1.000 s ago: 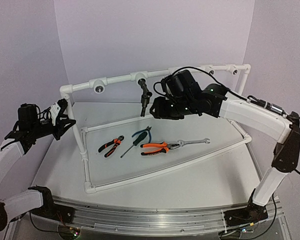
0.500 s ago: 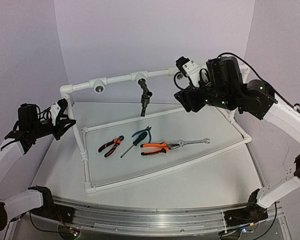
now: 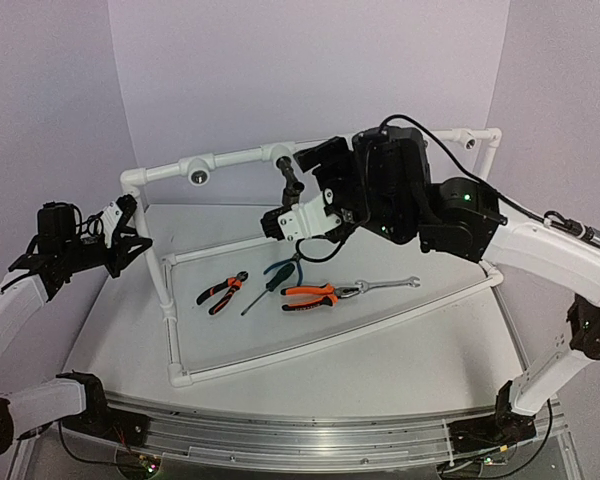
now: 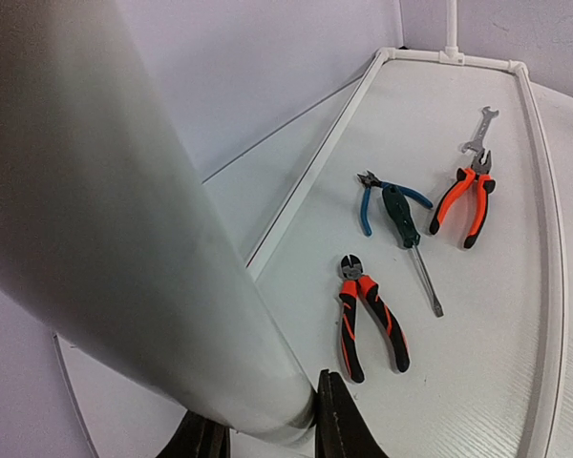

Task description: Install the water faucets

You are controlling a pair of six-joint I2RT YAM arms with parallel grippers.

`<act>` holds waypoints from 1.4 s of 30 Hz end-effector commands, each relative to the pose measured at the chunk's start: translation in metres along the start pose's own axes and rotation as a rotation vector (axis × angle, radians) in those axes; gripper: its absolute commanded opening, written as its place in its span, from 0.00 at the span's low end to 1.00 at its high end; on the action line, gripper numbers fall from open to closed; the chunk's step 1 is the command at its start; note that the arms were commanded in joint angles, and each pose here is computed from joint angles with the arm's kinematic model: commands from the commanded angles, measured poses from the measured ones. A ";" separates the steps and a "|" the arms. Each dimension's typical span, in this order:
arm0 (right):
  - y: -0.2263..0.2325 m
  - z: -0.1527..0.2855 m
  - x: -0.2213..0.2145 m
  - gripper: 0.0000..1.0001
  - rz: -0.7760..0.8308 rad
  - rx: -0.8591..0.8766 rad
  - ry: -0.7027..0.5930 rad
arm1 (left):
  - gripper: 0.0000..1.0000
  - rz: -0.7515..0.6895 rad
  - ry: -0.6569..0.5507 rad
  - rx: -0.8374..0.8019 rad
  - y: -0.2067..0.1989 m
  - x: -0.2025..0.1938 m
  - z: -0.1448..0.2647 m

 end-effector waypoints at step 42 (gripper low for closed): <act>0.046 -0.055 0.037 0.53 0.542 0.324 -0.116 | 0.00 0.068 0.267 -0.279 -0.056 -0.086 -0.013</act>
Point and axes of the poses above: each gripper's point midway between its finger pads, its own z axis back along the fingers, its own y axis along the line the jaws close on, x = y × z, the point moved 3 cm from there along z, back along the fingers, and after that the axes turned 7 degrees about z, right-handed, at the moved point
